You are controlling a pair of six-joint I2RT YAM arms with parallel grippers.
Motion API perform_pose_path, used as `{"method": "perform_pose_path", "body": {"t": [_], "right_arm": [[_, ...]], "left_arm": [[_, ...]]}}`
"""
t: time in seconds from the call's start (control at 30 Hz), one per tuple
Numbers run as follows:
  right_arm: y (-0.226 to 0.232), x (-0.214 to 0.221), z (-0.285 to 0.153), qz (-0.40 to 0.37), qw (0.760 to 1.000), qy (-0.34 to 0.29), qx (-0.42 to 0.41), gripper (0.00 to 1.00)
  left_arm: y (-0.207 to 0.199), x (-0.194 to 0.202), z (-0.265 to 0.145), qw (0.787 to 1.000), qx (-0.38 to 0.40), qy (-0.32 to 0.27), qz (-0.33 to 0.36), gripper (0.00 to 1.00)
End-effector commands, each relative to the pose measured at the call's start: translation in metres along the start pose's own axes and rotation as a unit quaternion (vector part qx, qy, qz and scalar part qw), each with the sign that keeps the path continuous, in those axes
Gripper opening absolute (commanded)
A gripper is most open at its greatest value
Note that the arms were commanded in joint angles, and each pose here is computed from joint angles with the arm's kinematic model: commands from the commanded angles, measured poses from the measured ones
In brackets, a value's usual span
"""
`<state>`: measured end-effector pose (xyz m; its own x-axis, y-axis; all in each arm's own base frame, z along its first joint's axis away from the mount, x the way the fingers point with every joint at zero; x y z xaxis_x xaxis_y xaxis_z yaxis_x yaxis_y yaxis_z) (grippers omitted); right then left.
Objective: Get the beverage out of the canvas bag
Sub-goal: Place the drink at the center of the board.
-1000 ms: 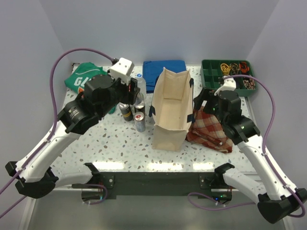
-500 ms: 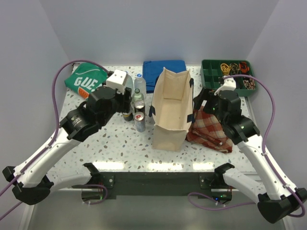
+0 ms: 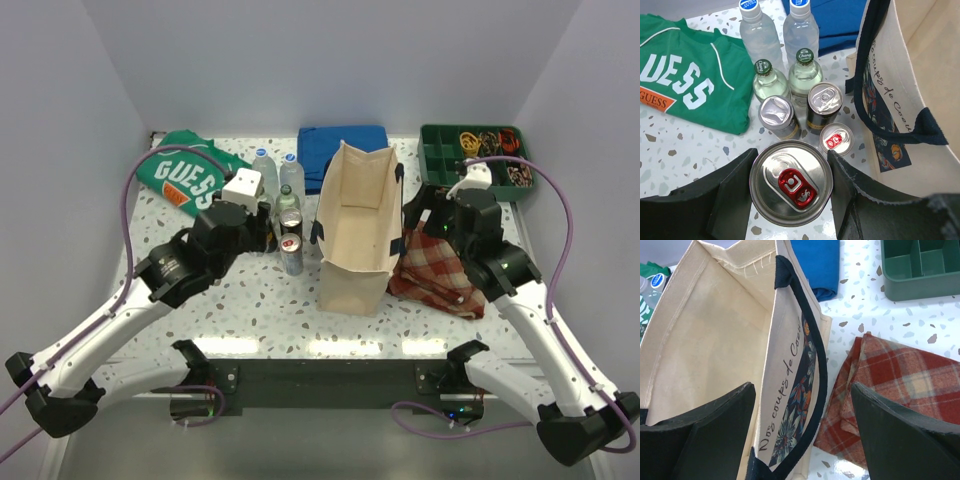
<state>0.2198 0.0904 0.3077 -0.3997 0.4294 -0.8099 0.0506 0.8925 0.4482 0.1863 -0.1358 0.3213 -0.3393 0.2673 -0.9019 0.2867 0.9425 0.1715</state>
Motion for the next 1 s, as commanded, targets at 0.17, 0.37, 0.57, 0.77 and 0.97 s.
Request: {"method": "perform_pose_path", "body": {"t": [0.17, 0.37, 0.57, 0.77, 0.97], "right_arm": [[0.006, -0.005, 0.005, 0.012, 1.0, -0.013, -0.01, 0.82], [0.006, -0.005, 0.007, 0.013, 1.0, -0.014, -0.009, 0.82], [0.006, -0.006, 0.009, 0.007, 1.0, -0.006, -0.002, 0.82], [0.003, -0.005, 0.005, 0.01, 1.0, -0.013, 0.003, 0.82], [0.002, -0.004, 0.005, 0.006, 1.0, -0.011, 0.007, 0.82]], "left_arm": [[0.002, -0.004, 0.009, 0.996, -0.04, -0.058, -0.055, 0.0], [-0.003, 0.004, 0.015, 0.995, -0.033, -0.068, -0.061, 0.0], [-0.007, 0.012, 0.02, 0.995, -0.027, -0.067, -0.066, 0.0], [-0.009, 0.024, 0.026, 0.995, -0.03, -0.065, -0.066, 0.0], [-0.012, 0.034, 0.032, 0.995, -0.033, -0.061, -0.069, 0.0]]}}
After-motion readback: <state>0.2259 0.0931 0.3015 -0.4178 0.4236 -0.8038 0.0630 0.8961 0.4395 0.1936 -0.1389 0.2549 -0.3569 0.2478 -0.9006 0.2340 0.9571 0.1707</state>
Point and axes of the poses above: each gripper's point midway between its finger pads, its own z axis out along the fingers, its own y axis along the line the jaws close on, x = y × z, the point moved 8 cm from there along -z, back along the fingers, and after that the axes turned 9 degrees about z, right-handed, at the moved point
